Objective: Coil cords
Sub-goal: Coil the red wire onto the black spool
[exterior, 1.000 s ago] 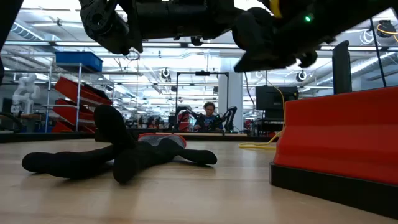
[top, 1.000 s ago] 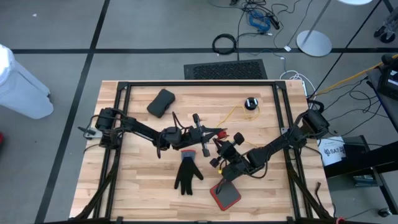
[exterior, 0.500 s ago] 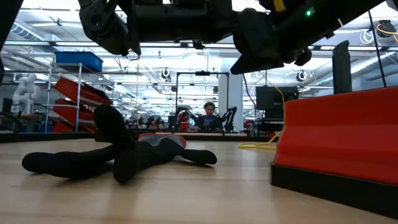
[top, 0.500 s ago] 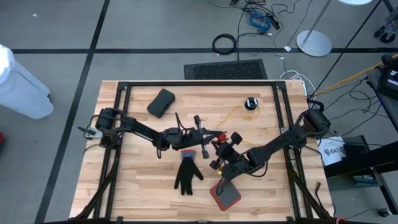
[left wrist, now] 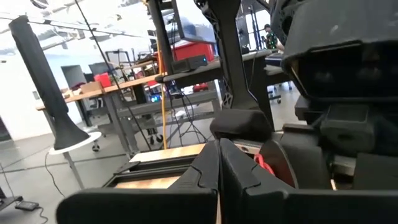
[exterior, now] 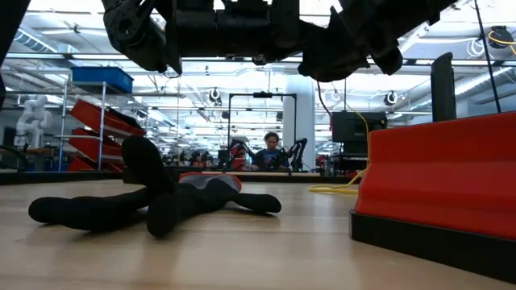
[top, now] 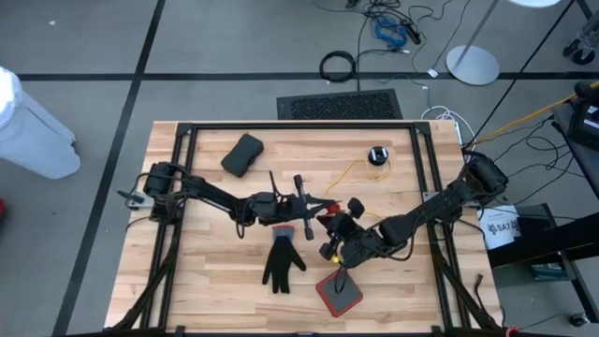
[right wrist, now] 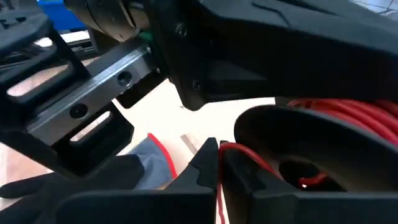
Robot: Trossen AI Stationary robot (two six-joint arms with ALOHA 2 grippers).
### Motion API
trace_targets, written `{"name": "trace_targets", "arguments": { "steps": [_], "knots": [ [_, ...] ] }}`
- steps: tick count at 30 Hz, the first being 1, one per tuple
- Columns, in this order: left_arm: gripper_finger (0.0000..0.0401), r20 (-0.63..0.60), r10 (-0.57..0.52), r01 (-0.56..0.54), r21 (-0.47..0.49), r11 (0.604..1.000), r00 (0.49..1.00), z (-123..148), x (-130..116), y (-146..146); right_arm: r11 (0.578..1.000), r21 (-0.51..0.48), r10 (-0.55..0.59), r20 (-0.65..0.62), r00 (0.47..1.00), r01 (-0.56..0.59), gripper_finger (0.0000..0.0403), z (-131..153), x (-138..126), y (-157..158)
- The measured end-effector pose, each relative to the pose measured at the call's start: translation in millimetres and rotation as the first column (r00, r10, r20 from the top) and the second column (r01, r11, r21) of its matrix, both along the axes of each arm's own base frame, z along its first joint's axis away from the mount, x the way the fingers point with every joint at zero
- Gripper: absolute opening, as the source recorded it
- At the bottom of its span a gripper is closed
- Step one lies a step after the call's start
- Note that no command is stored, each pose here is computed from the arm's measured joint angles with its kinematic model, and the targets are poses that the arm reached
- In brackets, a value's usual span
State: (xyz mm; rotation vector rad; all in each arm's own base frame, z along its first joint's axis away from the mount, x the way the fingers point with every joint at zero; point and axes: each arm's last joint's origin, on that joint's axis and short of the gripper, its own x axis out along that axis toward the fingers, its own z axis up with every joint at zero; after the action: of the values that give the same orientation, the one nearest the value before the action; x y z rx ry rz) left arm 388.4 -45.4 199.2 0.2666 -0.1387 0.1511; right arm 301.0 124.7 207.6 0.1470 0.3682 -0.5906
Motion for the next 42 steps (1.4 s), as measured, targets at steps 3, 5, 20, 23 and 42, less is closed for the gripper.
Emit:
{"name": "trace_targets", "arguments": {
  "steps": [3, 5, 20, 23, 42],
  "knots": [
    [0.0000, -0.014, 0.000, 0.000, 0.006, 1.000, 1.000, -1.3, 0.2, -0.3, 1.000, -0.002, 0.005, 0.000, 1.000, -0.005, 0.0000, 3.0, 1.5, 0.8],
    [0.0000, -0.022, -0.005, 0.005, 0.007, 1.000, 1.000, -2.0, 0.3, -0.5, 1.000, -0.005, 0.012, 0.010, 1.000, -0.012, 0.0000, 8.0, 3.9, 2.0],
    [0.0000, -0.007, -0.032, 0.032, -0.019, 0.999, 0.999, -0.8, 0.4, -1.4, 0.995, 0.009, 0.098, -0.163, 0.982, -0.097, 0.0000, 19.9, 3.6, 17.4],
    [0.0000, 0.011, -0.030, 0.030, -0.061, 0.998, 0.999, 0.4, 0.6, 2.1, 0.996, 0.006, 0.091, -0.202, 0.975, -0.092, 0.0000, 9.8, 2.3, 21.3],
    [0.0000, 0.114, -0.157, 0.182, -0.266, 0.947, 0.981, 6.7, 1.5, 19.3, 0.965, -0.262, -0.073, -0.266, 0.961, 0.001, 0.0000, -21.0, -19.5, 38.9]
  ]
}}
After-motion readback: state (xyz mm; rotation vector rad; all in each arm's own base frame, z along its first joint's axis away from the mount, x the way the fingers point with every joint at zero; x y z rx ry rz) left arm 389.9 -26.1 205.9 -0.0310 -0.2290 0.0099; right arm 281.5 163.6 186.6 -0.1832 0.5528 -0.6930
